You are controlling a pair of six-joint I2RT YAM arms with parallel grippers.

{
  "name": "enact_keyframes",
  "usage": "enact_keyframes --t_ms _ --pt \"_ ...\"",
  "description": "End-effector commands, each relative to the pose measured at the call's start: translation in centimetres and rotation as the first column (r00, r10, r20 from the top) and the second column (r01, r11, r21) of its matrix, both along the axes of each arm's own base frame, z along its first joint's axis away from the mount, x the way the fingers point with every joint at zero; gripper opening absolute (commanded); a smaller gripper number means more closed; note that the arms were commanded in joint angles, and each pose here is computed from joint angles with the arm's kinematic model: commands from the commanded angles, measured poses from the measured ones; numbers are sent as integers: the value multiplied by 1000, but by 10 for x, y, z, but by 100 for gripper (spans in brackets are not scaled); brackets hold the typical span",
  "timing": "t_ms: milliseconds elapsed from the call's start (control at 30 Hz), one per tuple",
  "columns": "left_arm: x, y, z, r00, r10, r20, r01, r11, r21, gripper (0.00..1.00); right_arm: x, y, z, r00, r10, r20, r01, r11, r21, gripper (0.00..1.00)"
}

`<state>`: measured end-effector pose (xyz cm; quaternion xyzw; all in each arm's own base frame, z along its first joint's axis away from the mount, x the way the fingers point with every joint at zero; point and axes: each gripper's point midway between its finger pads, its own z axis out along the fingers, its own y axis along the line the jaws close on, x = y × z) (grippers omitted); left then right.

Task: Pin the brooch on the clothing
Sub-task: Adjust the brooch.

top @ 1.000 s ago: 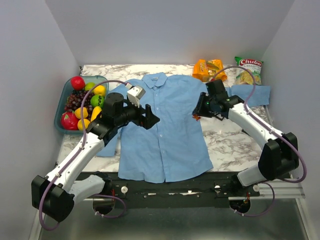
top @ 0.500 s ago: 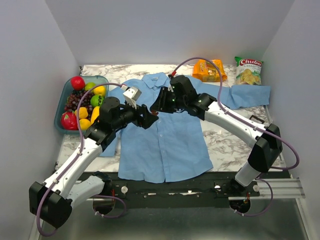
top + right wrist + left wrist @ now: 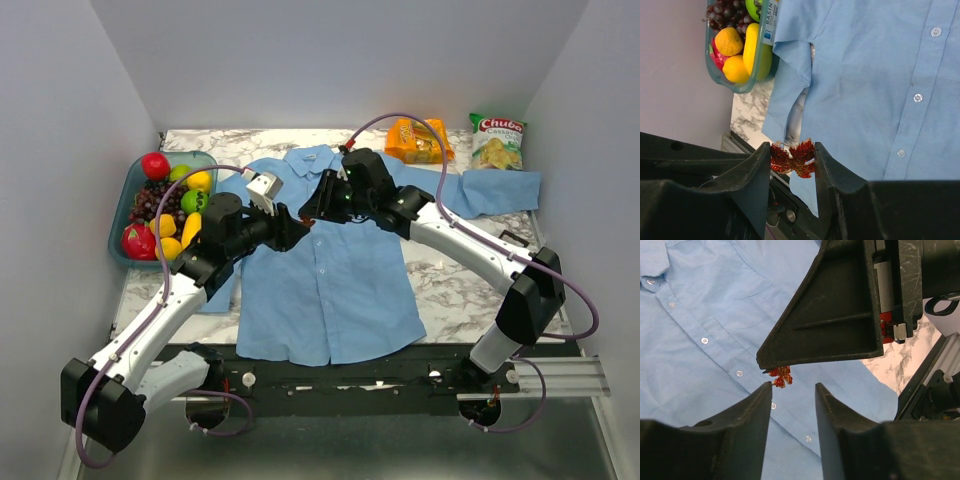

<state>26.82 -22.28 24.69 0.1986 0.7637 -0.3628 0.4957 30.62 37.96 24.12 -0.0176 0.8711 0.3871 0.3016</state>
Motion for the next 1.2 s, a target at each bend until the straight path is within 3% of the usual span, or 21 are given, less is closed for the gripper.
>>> enact_keyframes --t_ms 0,133,467,500,1067,1100,1167 --pt "3 0 3 1000 16 18 -15 1000 -2 43 -5 7 26 999 20 39 -23 998 64 31" --pt "4 1 3 1000 23 19 -23 1000 0 24 -7 8 26 999 25 39 -28 998 62 31" --pt "5 1 -1 1000 26 7 -26 1000 7 7 -12 14 23 998 41 41 -43 998 54 31" --pt "6 1 -1 1000 27 8 -27 1000 8 0 -13 15 23 998 42 42 -45 997 55 31" --pt "3 -2 -3 1000 4 17 -4 1000 0 1 -12 10 16 999 25 49 -27 999 41 33" --pt "4 -2 -3 1000 5 10 -5 1000 -1 16 -13 10 15 998 26 48 -28 999 41 33" --pt "6 -3 -5 1000 6 -5 -6 1000 -2 22 -13 11 18 998 28 51 -31 998 51 33"
